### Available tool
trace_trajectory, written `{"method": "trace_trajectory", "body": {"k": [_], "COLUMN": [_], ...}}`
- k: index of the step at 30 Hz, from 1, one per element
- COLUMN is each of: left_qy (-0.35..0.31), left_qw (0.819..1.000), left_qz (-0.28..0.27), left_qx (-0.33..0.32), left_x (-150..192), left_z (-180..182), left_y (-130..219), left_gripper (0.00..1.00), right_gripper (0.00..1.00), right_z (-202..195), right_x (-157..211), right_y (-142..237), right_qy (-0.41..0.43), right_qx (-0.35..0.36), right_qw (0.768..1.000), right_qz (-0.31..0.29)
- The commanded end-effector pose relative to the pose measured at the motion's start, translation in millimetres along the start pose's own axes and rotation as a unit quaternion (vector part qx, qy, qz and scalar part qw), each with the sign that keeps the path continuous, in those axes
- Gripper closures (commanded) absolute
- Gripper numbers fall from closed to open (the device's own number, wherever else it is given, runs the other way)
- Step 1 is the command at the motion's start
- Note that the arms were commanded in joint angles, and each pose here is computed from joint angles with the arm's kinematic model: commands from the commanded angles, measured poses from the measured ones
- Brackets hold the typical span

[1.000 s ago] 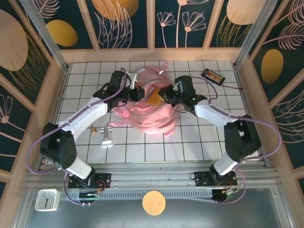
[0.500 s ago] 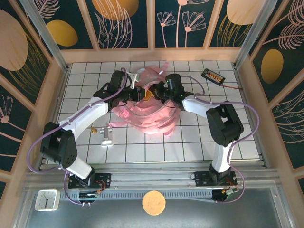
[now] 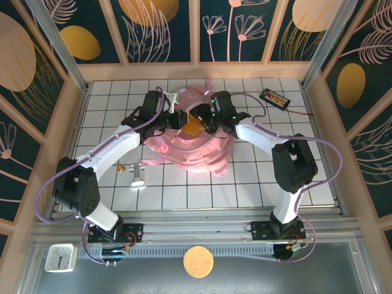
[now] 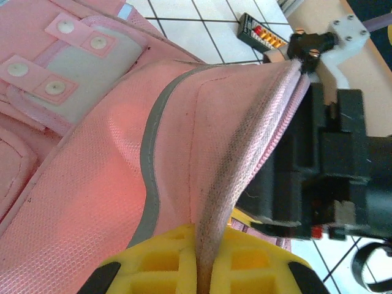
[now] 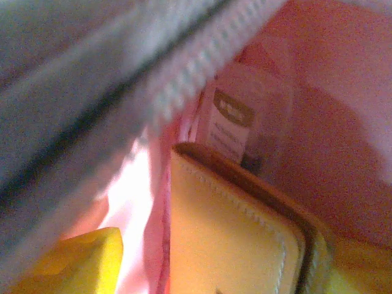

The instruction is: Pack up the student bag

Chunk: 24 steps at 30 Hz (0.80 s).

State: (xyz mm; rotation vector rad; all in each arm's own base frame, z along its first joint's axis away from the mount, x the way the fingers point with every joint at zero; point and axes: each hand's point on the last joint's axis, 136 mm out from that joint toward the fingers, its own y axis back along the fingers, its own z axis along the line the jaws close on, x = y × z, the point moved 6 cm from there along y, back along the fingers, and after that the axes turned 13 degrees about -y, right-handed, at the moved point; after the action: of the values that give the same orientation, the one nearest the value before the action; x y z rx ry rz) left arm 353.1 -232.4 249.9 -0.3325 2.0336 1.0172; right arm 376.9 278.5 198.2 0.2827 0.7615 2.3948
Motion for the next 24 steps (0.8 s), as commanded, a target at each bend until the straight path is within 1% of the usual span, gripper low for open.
{"method": "trace_trajectory", "body": {"k": [1, 5, 11, 15, 18, 19, 20, 21, 24], "left_qy": [-0.013, -0.005, 0.008, 0.007, 0.005, 0.005, 0.005, 0.004, 0.002], "left_qw": [0.997, 0.997, 0.997, 0.996, 0.996, 0.996, 0.996, 0.996, 0.996], "left_qz": [-0.076, -0.078, -0.08, -0.081, -0.071, -0.065, -0.059, -0.054, -0.056], "left_qx": [0.013, 0.01, 0.012, 0.028, 0.056, 0.065, 0.069, 0.068, 0.063], "left_x": [-38, -38, -37, -35, -30, -27, -25, -22, -14], "left_z": [-13, -12, -10, -14, -18, -19, -20, -21, -23], "left_y": [14, 12, 9, 8, 5, 4, 5, 8, 26], "left_gripper": [1.0, 1.0, 1.0, 1.0, 0.99, 0.84, 0.67, 0.61, 0.48], "right_gripper": [0.3, 0.3, 0.31, 0.31, 0.3, 0.3, 0.3, 0.29, 0.29], "right_z": [-5, 0, 5, -3, -16, -23, -29, -37, -57], "right_x": [6, 7, 9, 15, 18, 21, 24, 26, 23], "right_y": [26, 38, 69, 95, 115, 119, 122, 125, 128], "right_qy": [0.022, 0.029, 0.031, 0.024, 0.02, 0.016, 0.012, 0.007, -0.021], "right_qx": [0.02, 0.007, 0.0, 0.029, 0.06, 0.067, 0.07, 0.074, 0.077], "right_qw": [0.999, 0.999, 0.999, 0.998, 0.996, 0.996, 0.996, 0.996, 0.995], "right_qz": [-0.014, -0.015, -0.032, -0.043, -0.059, -0.057, -0.056, -0.054, -0.056]}}
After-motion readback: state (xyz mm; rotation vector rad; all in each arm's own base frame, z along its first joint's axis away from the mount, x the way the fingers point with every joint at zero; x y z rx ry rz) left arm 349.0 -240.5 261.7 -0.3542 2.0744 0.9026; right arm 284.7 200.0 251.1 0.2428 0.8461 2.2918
